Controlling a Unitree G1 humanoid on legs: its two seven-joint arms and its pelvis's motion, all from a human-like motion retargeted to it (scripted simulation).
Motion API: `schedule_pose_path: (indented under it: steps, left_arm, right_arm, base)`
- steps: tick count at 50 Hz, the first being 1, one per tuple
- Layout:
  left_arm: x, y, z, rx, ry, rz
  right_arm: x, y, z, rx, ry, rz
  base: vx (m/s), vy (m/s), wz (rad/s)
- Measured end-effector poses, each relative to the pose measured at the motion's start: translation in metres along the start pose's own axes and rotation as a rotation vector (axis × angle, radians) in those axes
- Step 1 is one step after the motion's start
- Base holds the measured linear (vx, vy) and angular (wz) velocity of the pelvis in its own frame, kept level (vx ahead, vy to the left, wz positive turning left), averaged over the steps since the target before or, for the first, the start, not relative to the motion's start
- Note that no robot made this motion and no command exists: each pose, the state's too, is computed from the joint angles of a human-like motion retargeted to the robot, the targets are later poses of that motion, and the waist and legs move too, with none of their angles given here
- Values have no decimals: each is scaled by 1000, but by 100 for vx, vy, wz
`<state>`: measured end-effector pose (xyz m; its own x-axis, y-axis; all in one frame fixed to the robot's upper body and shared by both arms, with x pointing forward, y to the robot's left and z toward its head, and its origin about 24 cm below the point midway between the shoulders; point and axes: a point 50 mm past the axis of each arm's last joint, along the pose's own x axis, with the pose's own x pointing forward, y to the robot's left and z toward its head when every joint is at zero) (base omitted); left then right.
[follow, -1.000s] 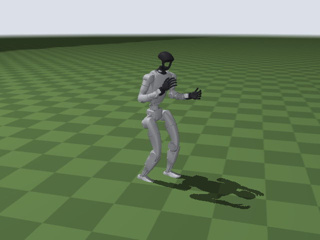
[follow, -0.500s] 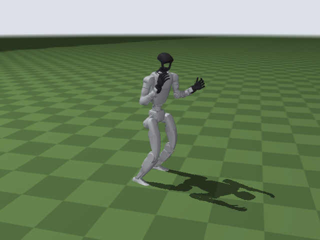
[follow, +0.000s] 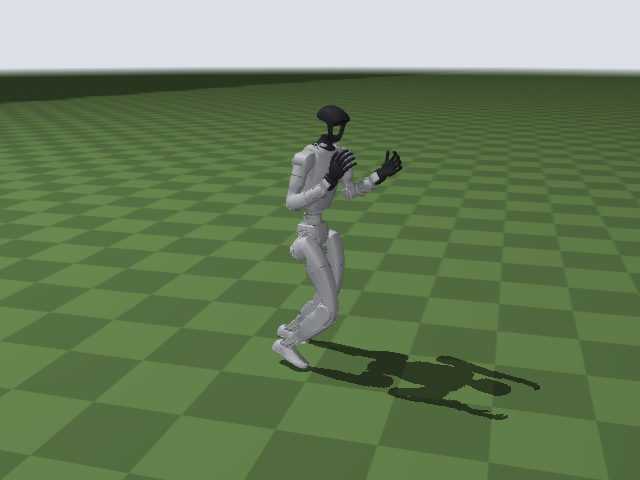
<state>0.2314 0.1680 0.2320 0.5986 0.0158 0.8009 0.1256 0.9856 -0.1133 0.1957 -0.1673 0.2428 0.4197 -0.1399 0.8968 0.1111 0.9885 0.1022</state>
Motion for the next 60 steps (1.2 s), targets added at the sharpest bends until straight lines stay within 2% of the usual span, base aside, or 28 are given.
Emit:
schedule_pose_path:
  steps: [9, 15, 20, 30, 43, 52, 60]
  left_arm:
    - [7, -7, 33, 19, -185, 49]
    - [4, -11, 27, 29, -143, 49]
    - [4, -20, 25, -63, -127, 11]
    - [-10, -15, 32, -155, -123, 43]
    - [-11, -7, 4, 113, -26, 94]
    - [-16, -6, 9, 188, -66, 77]
    - [-12, -7, 20, 292, -146, 38]
  right_arm:
    - [6, 21, 26, 214, -104, 55]
    - [4, 28, 28, 130, -129, 182]
    - [0, 28, 21, 103, -87, 266]
    - [-4, 15, 26, 240, -36, 149]
    - [8, 44, 13, 117, -100, 306]
    - [-9, 35, 10, 124, -15, 259]
    - [-10, 31, 11, 31, -41, 201]
  base:
    - [50, -12, 5]
    - [50, -4, -10]
    - [51, 7, 21]
    - [54, 20, 34]
    - [47, 19, 16]
    - [43, 4, 82]
    - [34, -6, 76]
